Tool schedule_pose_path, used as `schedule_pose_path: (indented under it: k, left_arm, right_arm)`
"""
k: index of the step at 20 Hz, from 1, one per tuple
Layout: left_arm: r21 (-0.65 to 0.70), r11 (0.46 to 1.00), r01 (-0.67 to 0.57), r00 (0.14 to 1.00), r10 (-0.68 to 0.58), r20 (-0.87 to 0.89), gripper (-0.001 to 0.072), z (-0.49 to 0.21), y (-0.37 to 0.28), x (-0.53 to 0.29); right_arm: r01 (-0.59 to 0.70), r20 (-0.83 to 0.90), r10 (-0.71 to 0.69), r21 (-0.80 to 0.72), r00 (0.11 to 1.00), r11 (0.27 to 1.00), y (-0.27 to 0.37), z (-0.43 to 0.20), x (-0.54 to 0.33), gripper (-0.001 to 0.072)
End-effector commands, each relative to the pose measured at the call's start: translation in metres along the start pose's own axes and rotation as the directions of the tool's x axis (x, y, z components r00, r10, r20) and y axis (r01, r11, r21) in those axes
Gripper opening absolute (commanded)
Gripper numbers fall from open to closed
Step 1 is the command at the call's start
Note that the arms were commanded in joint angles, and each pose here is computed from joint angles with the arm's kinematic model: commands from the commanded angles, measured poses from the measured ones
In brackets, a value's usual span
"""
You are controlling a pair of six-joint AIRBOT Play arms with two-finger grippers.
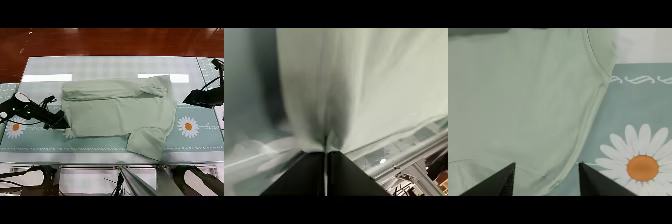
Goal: Fold the shirts.
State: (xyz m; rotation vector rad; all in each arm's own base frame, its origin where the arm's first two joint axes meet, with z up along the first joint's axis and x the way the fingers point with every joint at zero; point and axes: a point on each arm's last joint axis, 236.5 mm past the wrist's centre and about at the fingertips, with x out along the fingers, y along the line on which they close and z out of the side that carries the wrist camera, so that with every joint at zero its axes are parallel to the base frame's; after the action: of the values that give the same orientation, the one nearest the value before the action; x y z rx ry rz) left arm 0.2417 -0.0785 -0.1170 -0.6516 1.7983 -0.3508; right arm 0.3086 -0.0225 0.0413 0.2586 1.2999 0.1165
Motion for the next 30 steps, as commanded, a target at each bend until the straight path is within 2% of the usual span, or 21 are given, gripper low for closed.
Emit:
schedule_pose_path:
  k: [1,2,4,5,7,9,14,17,19,21,22,23,24,25,28,30]
  left_arm:
    - [0.011,1.0,-0.01,1.0,0.01,0.002,0.0027,0.005,-0.003,0.011]
    - [0.015,1.0,-0.01,1.0,0.01,0.004,0.0026,0.005,-0.003,0.011]
    - [0.033,0.999,-0.001,1.0,0.001,0.005,0.0026,0.005,-0.004,0.01]
    - [0.034,0.999,-0.001,1.0,0.001,0.007,0.0026,0.005,-0.004,0.009]
    - [0.058,0.998,-0.001,1.0,0.0,0.009,0.0026,0.006,-0.005,0.009]
    - [0.058,0.998,-0.001,1.0,0.0,0.008,0.0026,0.006,-0.005,0.009]
    - [0.056,0.998,0.005,1.0,-0.006,0.012,0.0027,0.007,-0.006,0.008]
    - [0.056,0.998,0.005,1.0,-0.006,0.011,0.0027,0.006,-0.006,0.008]
    - [0.057,0.998,0.004,1.0,-0.005,0.015,0.0026,0.007,-0.007,0.008]
    - [0.066,0.998,0.004,1.0,-0.005,0.025,0.0027,0.011,-0.008,0.005]
    - [0.068,0.998,0.008,0.999,-0.011,0.035,0.0027,0.015,-0.01,0.003]
    - [0.073,0.997,0.013,0.999,-0.017,0.048,0.0026,0.019,-0.014,0.0]
    - [0.081,0.997,0.014,0.998,-0.019,0.062,0.0027,0.024,-0.016,-0.004]
    - [0.099,0.995,0.008,0.996,-0.016,0.085,0.0026,0.031,-0.019,-0.011]
    - [0.181,0.983,-0.019,0.975,-0.021,0.22,0.0026,0.064,-0.043,-0.056]
    - [0.258,0.966,-0.03,0.945,-0.057,0.324,0.0026,0.084,-0.075,-0.099]
  right_arm:
    - [0.13,-0.092,-0.132,-0.024,0.987,0.991,-0.03,-0.031,-0.006,0.0475]
    - [0.166,-0.122,-0.165,-0.002,0.979,0.986,-0.044,-0.046,-0.004,0.0474]
    - [0.138,-0.165,-0.119,0.11,0.979,0.984,-0.051,-0.08,0.011,0.0475]
    - [0.095,-0.191,-0.063,0.166,0.98,0.981,-0.047,-0.101,0.023,0.0477]
    - [-0.036,-0.193,0.081,0.222,0.978,0.974,-0.021,-0.125,0.048,0.0557]
    - [-0.136,-0.204,0.194,0.268,0.96,0.954,0.003,-0.142,0.067,0.056]
    - [-0.214,-0.185,0.294,0.36,0.938,0.908,0.024,-0.158,0.089,0.0558]
    - [-0.199,-0.143,0.276,0.402,0.95,0.894,0.019,-0.16,0.106,0.0556]
    - [-0.248,-0.066,0.309,0.452,0.949,0.857,0.028,-0.149,0.114,0.0555]
    - [-0.234,-0.061,0.285,0.423,0.957,0.876,0.035,-0.149,0.125,0.0554]
    - [-0.22,-0.059,0.266,0.408,0.962,0.886,0.038,-0.147,0.129,0.0503]
    - [-0.213,-0.043,0.251,0.405,0.967,0.889,0.044,-0.141,0.133,0.0327]
    - [-0.227,-0.026,0.26,0.412,0.965,0.883,0.052,-0.136,0.134,0.0085]
    - [-0.251,-0.012,0.277,0.393,0.961,0.885,0.06,-0.127,0.13,0.0019]
    - [-0.265,0.017,0.267,0.203,0.964,0.943,0.066,-0.083,0.089,0.0018]
    - [-0.248,0.184,0.224,0.12,0.957,0.961,0.066,-0.019,0.047,0.0016]
